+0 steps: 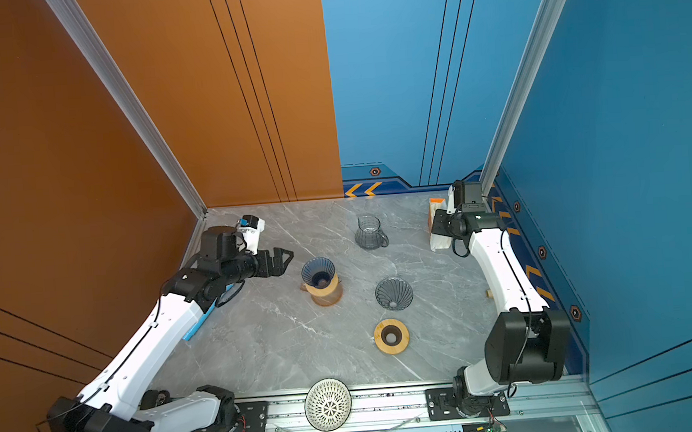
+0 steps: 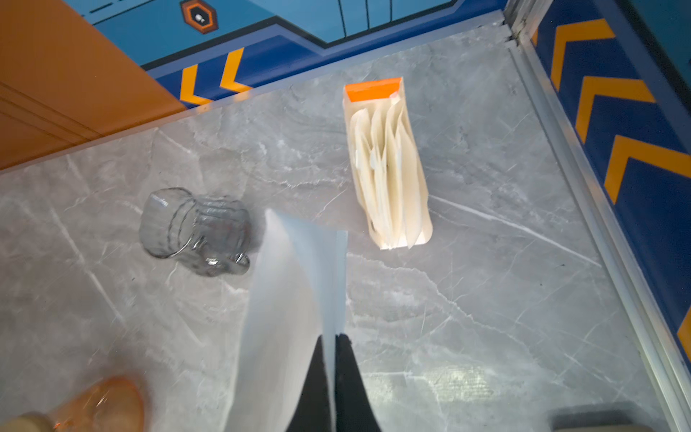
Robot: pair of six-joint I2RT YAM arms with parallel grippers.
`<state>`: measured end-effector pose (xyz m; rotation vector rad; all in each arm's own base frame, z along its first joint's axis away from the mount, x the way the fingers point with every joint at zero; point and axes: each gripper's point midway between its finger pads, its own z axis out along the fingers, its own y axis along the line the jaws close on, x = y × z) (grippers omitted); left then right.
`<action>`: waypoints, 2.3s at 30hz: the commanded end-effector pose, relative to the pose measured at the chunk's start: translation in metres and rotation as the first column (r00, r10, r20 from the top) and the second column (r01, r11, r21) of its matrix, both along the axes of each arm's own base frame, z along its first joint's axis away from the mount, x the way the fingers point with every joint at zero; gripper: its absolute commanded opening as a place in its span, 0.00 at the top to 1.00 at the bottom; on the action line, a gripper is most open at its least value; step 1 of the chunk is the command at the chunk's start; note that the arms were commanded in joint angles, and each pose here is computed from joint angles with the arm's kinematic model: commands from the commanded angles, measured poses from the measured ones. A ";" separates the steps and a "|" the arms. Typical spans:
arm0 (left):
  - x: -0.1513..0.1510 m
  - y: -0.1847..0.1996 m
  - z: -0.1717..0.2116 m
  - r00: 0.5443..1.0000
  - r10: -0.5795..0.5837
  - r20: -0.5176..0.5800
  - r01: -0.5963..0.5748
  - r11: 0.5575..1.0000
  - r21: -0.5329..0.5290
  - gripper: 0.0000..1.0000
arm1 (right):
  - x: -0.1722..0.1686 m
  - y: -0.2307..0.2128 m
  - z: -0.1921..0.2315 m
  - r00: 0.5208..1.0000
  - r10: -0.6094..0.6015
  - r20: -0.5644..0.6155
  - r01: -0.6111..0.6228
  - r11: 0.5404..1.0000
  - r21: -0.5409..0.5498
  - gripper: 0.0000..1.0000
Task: Place the coffee filter in the dripper
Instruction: 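Pull the white filter out and carry it over the blue dripper with the right gripper, then lower the filter into the dripper while the left gripper reaches to hold its edge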
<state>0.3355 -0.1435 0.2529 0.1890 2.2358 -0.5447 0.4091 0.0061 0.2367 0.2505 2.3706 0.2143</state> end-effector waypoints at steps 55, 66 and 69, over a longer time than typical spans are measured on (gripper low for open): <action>-0.020 -0.035 0.013 0.989 -0.091 -0.119 0.070 0.983 -0.171 0.06 | -0.086 0.327 -0.014 0.767 0.493 -0.411 -0.507 0.858 0.082 1.00; -0.009 -0.057 0.008 0.981 -0.141 -0.137 0.113 0.974 -0.194 0.06 | -0.083 0.340 -0.036 0.743 0.507 -0.437 -0.523 0.847 0.094 1.00; -0.007 -0.063 0.008 0.979 -0.159 -0.129 0.133 0.972 -0.194 0.06 | -0.083 0.341 -0.037 0.742 0.508 -0.437 -0.523 0.847 0.098 1.00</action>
